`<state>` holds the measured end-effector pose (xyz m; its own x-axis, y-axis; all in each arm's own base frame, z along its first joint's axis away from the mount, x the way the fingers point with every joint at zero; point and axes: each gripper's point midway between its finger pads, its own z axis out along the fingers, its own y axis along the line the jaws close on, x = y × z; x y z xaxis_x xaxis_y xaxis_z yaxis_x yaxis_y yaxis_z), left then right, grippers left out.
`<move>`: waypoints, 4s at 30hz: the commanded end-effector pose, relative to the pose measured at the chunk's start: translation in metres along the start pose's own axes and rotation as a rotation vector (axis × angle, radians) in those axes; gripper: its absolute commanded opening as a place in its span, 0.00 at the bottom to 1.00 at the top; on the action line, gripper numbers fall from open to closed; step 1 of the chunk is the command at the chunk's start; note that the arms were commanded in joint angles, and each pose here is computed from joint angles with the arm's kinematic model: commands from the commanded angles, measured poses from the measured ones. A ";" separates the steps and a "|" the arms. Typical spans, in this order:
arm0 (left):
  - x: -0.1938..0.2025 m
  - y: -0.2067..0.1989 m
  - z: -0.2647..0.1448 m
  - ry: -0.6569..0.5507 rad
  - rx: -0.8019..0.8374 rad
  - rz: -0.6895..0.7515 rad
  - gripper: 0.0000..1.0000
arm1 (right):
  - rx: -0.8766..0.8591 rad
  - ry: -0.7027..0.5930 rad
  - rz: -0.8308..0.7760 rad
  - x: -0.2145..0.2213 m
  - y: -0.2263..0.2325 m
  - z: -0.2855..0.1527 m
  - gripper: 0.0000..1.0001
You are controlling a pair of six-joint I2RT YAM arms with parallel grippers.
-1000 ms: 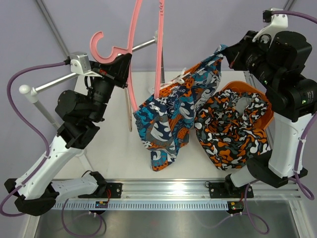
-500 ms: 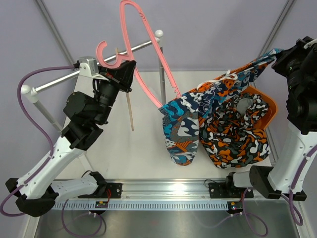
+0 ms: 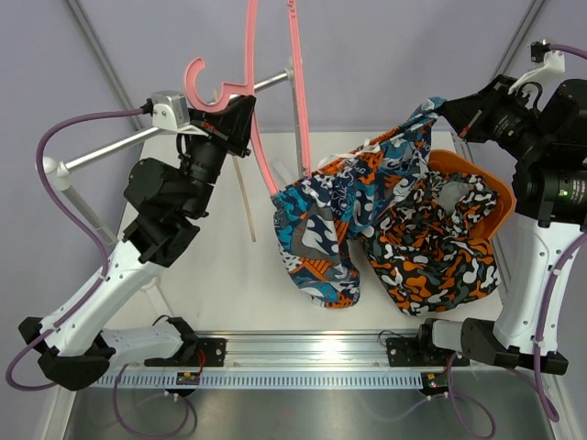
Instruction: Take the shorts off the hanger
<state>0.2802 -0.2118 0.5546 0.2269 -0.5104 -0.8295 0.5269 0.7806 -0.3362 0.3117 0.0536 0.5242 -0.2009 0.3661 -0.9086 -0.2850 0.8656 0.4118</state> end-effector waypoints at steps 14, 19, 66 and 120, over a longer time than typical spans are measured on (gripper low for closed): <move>-0.106 -0.061 0.020 -0.323 0.264 0.037 0.00 | -0.294 0.116 -0.183 0.035 0.068 0.028 0.00; -0.126 -0.073 0.013 -0.378 0.327 0.039 0.00 | -0.319 0.199 -0.199 0.073 0.082 0.044 0.00; 0.030 0.007 -0.132 0.469 0.236 0.263 0.00 | -0.100 0.293 -0.172 0.122 0.033 0.087 0.00; 0.119 0.083 -0.159 0.875 -0.207 0.280 0.00 | -0.105 0.351 -0.151 0.150 0.024 0.105 0.00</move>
<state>0.2027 -0.1402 0.3080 -0.5483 0.1965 -0.8128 0.3791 0.9248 -0.0321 0.3689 0.1594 0.3774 -0.4953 0.0720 -0.8657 -0.3980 0.8670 0.2998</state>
